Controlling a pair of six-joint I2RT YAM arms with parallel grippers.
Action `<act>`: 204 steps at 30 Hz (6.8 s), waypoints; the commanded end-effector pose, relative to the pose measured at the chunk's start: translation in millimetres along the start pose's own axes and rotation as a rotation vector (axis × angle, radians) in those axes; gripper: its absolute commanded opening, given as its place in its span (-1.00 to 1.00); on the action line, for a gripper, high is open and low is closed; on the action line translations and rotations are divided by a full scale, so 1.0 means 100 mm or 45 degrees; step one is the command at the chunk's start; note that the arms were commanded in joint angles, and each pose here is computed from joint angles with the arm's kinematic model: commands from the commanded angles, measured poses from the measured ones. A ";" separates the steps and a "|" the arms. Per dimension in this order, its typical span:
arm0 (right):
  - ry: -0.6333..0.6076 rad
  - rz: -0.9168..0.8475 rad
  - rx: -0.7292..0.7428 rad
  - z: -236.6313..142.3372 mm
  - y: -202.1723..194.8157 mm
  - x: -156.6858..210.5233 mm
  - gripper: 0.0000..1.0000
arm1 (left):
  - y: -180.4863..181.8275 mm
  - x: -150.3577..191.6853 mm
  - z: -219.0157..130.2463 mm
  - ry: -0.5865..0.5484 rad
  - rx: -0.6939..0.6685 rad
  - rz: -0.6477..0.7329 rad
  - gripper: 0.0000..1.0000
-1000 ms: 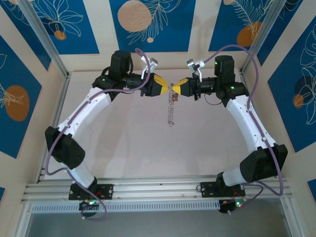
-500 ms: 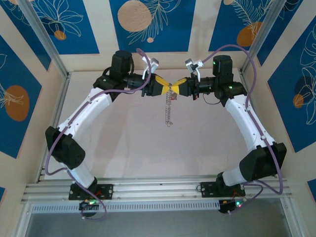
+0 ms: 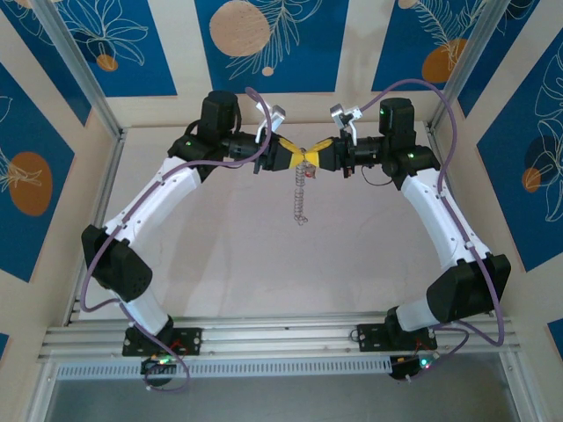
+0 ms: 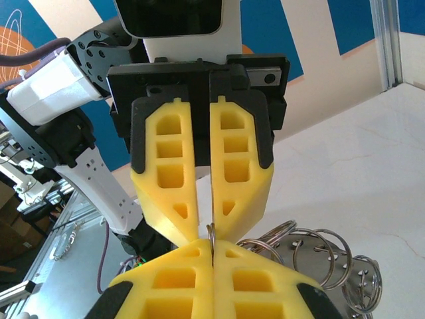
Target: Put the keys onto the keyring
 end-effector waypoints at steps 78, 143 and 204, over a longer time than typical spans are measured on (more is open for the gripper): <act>-0.140 -0.147 0.157 0.03 0.36 0.32 -1.00 | -0.36 -0.22 0.00 -0.286 0.183 0.067 -1.00; -0.668 0.069 0.553 -0.18 0.49 0.09 -0.22 | -0.31 0.07 -0.09 -0.760 0.071 -0.096 -1.00; -0.647 0.209 0.325 0.10 0.29 0.20 -0.58 | -0.27 0.06 0.04 -0.756 0.101 -0.107 -1.00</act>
Point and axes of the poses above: each hand's point on the last joint's axis, 136 mm out from that joint toward the fingers, its own z axis out along the fingers, its own y axis along the line the jaws close on, x = y × z, the point moved 8 cm from there along -z, back along the fingers, and after that the axes turned 8 degrees about -z, right-handed, at the moved point
